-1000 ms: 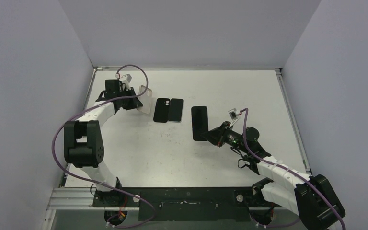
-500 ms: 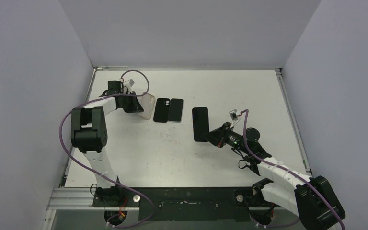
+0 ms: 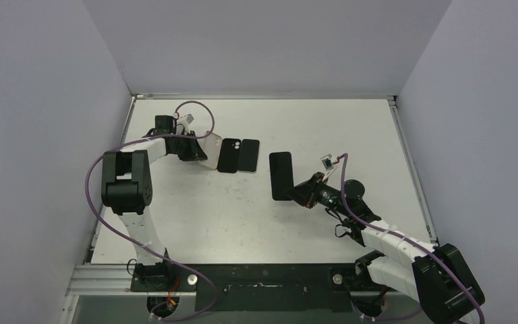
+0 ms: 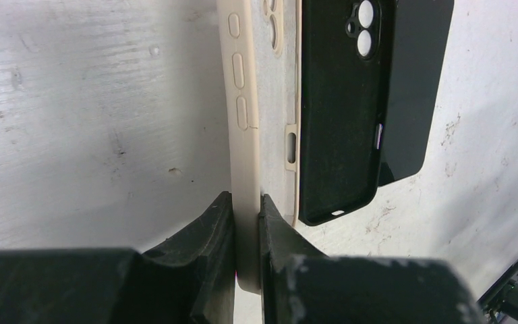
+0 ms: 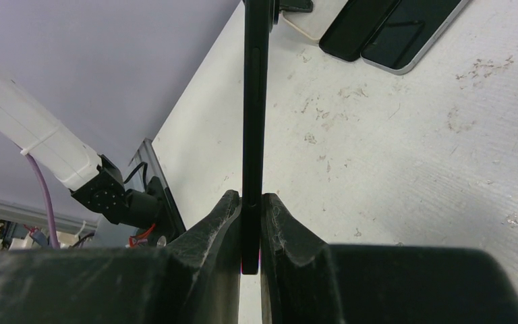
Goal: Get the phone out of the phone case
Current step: Place the phone case at the center of the board, then place the phone at the center of the board.
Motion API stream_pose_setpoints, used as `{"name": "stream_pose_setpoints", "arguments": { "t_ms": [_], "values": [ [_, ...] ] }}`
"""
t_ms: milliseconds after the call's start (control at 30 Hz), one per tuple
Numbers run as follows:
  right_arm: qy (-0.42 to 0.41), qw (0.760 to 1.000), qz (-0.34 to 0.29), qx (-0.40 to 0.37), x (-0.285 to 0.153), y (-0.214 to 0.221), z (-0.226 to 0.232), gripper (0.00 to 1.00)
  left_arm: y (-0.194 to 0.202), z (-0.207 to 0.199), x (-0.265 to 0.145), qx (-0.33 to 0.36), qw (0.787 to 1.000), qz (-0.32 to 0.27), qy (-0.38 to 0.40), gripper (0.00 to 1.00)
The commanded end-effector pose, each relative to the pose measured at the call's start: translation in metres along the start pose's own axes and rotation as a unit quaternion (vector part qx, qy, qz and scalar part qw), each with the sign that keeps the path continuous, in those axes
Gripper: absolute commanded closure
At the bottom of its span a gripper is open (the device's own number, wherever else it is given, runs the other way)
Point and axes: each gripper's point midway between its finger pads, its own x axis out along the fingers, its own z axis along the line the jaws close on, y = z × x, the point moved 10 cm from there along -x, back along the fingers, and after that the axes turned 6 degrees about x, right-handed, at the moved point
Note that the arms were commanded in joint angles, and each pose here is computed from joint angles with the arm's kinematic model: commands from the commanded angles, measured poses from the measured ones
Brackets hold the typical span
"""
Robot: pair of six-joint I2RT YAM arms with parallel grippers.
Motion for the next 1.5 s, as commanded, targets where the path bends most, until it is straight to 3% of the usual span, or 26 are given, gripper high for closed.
{"name": "stream_pose_setpoints", "arguments": {
  "t_ms": [0, 33, 167, 367, 567, 733, 933, 1167, 1367, 1467],
  "values": [
    [-0.044, 0.998, -0.038, -0.037, 0.002, -0.016, 0.014, 1.00, 0.013, -0.012, 0.006, 0.006, 0.999, 0.040, 0.027, 1.00],
    [-0.042, 0.998, -0.038, -0.037, 0.002, -0.016, 0.013, 1.00, 0.013, -0.012, 0.005, 0.005, 0.999, 0.042, 0.022, 0.99],
    [-0.027, 0.998, -0.041, -0.039, 0.002, -0.017, 0.011, 1.00, 0.011, -0.010, 0.001, 0.007, 0.999, 0.041, -0.021, 0.66],
    [-0.005, 0.998, -0.046, -0.041, 0.003, -0.020, 0.009, 1.00, 0.006, -0.009, -0.003, 0.019, 0.996, 0.032, -0.078, 0.46],
    [0.040, 0.997, -0.060, -0.040, 0.008, -0.029, 0.005, 1.00, -0.001, -0.013, -0.012, 0.035, 0.989, 0.012, -0.140, 0.16],
    [0.076, 0.994, -0.066, -0.031, 0.020, -0.038, -0.003, 1.00, -0.009, -0.030, -0.037, 0.047, 0.981, -0.026, -0.188, 0.11],
    [0.109, 0.991, -0.069, 0.019, 0.043, -0.047, -0.017, 1.00, -0.017, -0.085, -0.089, 0.115, 0.950, -0.104, -0.270, 0.03],
    [0.134, 0.985, -0.080, 0.076, 0.071, -0.054, -0.036, 1.00, 0.016, -0.124, -0.152, 0.136, 0.948, -0.204, -0.203, 0.03],
    [0.141, 0.983, -0.069, 0.091, 0.097, -0.062, -0.048, 1.00, 0.053, -0.141, -0.199, 0.141, 0.929, -0.303, -0.159, 0.03],
    [0.148, 0.982, -0.058, 0.097, 0.112, -0.064, -0.054, 1.00, 0.065, -0.152, -0.209, 0.161, 0.922, -0.310, -0.167, 0.03]
  ]
}}
